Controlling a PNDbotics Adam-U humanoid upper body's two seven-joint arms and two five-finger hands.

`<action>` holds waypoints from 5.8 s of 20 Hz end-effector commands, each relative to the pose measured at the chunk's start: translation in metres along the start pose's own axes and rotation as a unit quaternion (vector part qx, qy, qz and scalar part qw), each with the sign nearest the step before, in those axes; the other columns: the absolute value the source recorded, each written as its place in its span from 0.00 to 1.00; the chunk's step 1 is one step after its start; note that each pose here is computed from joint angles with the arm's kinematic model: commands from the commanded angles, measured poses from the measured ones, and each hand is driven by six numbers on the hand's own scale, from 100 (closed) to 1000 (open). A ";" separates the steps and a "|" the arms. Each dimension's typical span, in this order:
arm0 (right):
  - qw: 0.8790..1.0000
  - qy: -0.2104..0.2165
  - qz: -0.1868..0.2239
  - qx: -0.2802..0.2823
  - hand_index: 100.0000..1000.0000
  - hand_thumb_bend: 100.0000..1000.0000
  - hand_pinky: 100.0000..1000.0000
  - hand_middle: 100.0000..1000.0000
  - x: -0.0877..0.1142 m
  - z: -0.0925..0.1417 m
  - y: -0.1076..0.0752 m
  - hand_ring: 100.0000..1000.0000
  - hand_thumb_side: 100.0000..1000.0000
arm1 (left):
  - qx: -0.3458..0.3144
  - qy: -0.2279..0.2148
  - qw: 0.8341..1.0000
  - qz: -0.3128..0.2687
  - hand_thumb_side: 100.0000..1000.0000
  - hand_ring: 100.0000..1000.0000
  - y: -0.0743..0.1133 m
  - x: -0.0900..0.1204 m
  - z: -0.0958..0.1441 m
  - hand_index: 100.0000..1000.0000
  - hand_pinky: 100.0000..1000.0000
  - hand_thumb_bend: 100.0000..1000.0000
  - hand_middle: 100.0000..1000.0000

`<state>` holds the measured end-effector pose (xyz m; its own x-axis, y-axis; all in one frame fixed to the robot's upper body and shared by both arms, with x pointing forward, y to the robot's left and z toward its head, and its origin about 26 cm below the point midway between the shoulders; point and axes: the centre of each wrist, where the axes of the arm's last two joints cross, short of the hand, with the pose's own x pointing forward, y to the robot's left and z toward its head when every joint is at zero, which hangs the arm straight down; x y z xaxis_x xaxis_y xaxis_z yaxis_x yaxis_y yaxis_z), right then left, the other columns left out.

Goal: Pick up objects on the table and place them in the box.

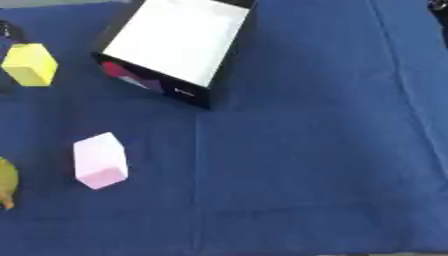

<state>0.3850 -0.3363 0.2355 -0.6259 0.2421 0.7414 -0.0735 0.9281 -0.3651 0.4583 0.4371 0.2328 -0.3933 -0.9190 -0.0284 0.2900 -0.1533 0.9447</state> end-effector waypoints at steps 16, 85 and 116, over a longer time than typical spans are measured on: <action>1.000 -0.010 0.022 -0.003 0.91 0.00 1.00 1.00 0.008 -0.004 -0.011 1.00 0.41 | -0.052 -0.083 0.992 -0.079 0.00 0.87 0.043 -0.004 0.023 0.88 0.91 0.43 0.86; 0.999 -0.008 0.029 -0.015 0.89 0.00 1.00 1.00 0.009 -0.008 -0.012 1.00 0.41 | -0.037 -0.072 0.997 -0.003 0.00 0.58 0.028 -0.005 0.011 0.69 0.84 0.42 0.36; 1.000 0.013 0.004 -0.024 0.89 0.00 1.00 1.00 0.002 -0.001 -0.006 1.00 0.41 | 0.036 -0.076 0.996 -0.020 0.00 0.47 0.073 0.006 0.016 0.62 0.71 0.49 0.25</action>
<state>0.3868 -0.3393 0.2286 -0.5847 0.2522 0.7710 -0.0392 0.9405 -0.3374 0.4677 0.4221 0.2855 -0.4178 -0.9060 0.0676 0.1736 -0.0066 0.9848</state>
